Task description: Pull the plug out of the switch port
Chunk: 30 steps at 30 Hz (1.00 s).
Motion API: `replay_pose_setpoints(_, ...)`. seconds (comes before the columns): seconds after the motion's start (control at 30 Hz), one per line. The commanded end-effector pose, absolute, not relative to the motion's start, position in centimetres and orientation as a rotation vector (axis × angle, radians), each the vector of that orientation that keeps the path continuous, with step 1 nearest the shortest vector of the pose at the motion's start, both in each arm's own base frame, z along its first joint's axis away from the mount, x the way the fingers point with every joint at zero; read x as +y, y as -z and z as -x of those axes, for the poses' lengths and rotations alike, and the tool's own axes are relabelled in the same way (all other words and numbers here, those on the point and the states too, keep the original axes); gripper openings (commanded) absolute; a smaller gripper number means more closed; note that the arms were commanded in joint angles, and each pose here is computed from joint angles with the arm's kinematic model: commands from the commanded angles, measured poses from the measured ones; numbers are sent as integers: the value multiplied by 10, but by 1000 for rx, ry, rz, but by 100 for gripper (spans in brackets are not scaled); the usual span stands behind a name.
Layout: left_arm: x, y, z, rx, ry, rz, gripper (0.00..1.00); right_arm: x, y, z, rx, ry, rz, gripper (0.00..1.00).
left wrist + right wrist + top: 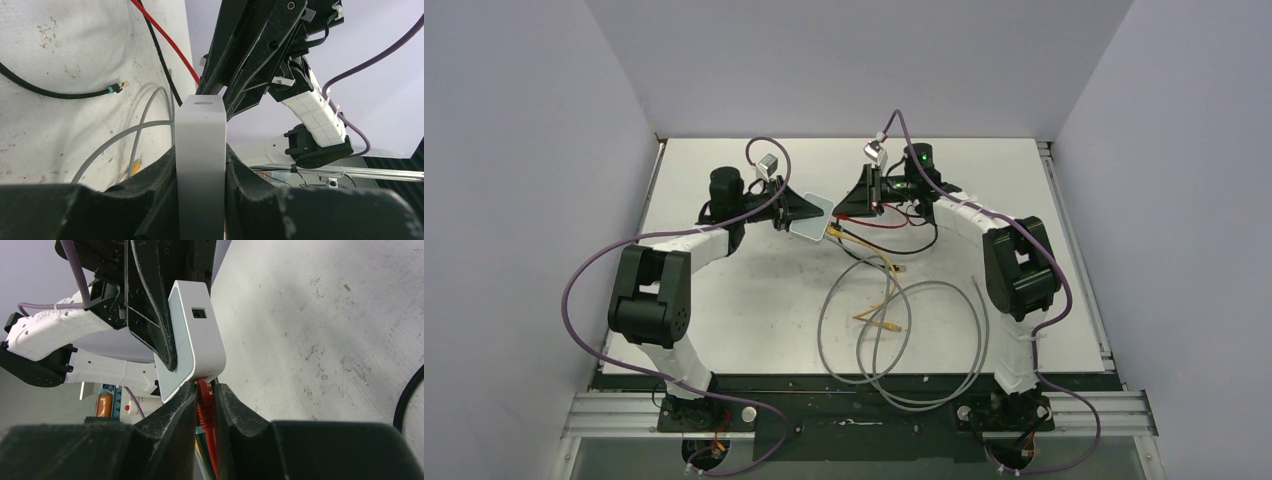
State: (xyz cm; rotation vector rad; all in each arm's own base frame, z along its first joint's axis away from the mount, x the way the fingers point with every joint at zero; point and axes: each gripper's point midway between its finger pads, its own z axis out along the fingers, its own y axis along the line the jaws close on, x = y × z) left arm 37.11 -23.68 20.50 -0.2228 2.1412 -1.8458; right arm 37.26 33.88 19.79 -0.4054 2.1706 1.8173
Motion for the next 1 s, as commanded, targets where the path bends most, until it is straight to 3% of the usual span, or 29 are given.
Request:
replay_pose_setpoints(0.0, -217, -253, -383, 1960, 1784, 132, 0, 333, -204, -362, 2180, -1786, 470, 5)
replay_pose_setpoints(0.53, -207, -252, -383, 1954, 1767, 158, 0, 331, -207, -364, 2188, -1743, 495, 5)
replay_pose_setpoints(0.97, -208, -242, -377, 1980, 1776, 166, 0, 318, -250, -397, 2070, -1653, 407, 5)
